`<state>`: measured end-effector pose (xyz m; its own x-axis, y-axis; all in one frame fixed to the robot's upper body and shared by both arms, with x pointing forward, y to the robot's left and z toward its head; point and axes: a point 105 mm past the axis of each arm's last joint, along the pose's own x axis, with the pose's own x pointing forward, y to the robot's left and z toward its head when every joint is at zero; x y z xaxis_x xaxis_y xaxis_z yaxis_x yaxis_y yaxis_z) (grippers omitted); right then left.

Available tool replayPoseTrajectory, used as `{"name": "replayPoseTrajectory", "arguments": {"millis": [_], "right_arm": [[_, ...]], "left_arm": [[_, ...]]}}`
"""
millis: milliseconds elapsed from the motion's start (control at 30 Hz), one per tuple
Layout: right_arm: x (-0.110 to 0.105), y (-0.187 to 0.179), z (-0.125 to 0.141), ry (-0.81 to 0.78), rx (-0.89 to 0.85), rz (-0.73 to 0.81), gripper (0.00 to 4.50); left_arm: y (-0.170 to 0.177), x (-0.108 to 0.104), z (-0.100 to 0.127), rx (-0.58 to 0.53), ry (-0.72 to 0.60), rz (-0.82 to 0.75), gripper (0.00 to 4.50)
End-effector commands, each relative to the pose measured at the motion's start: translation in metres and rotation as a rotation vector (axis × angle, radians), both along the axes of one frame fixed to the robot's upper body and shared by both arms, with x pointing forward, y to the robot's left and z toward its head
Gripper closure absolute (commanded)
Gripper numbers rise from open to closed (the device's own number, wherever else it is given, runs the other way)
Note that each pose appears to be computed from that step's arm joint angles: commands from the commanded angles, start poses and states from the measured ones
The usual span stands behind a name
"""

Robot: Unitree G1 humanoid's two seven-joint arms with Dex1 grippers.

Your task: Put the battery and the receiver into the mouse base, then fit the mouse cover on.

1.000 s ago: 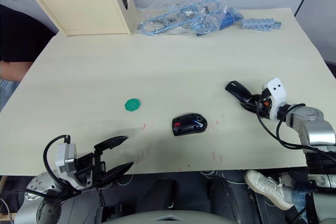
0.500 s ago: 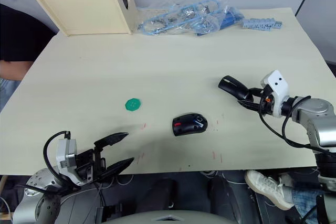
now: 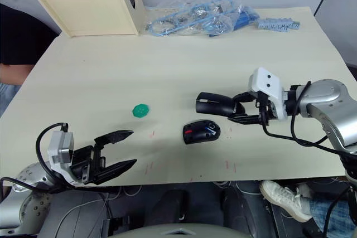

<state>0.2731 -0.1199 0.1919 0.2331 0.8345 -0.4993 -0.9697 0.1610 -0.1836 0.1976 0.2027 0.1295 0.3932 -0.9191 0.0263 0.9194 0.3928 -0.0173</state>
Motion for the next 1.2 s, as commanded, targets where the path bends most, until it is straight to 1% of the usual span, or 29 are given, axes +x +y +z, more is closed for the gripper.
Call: {"name": "replayPoseTrajectory", "arguments": {"millis": [33, 200, 300, 567, 1200], "right_arm": [[-0.004, 0.009, 0.003, 0.000, -0.041, 0.050, 2.25], [-0.001, 0.021, -0.007, 0.009, -0.103, 0.104, 2.25], [0.001, 0.027, -0.020, 0.025, -0.153, 0.143, 2.25], [0.010, 0.034, -0.036, 0.034, -0.198, 0.166, 2.25], [0.018, 0.032, -0.043, 0.040, -0.243, 0.213, 2.25]], "left_arm": [[0.001, -0.002, 0.012, 0.003, -0.036, -0.017, 0.00], [0.002, -0.002, 0.012, 0.012, -0.032, -0.016, 0.00], [0.005, -0.001, 0.012, 0.023, -0.033, -0.009, 0.00], [0.007, -0.001, 0.012, 0.030, -0.029, -0.005, 0.00], [0.007, -0.006, 0.008, 0.026, -0.019, 0.000, 0.00]]}}
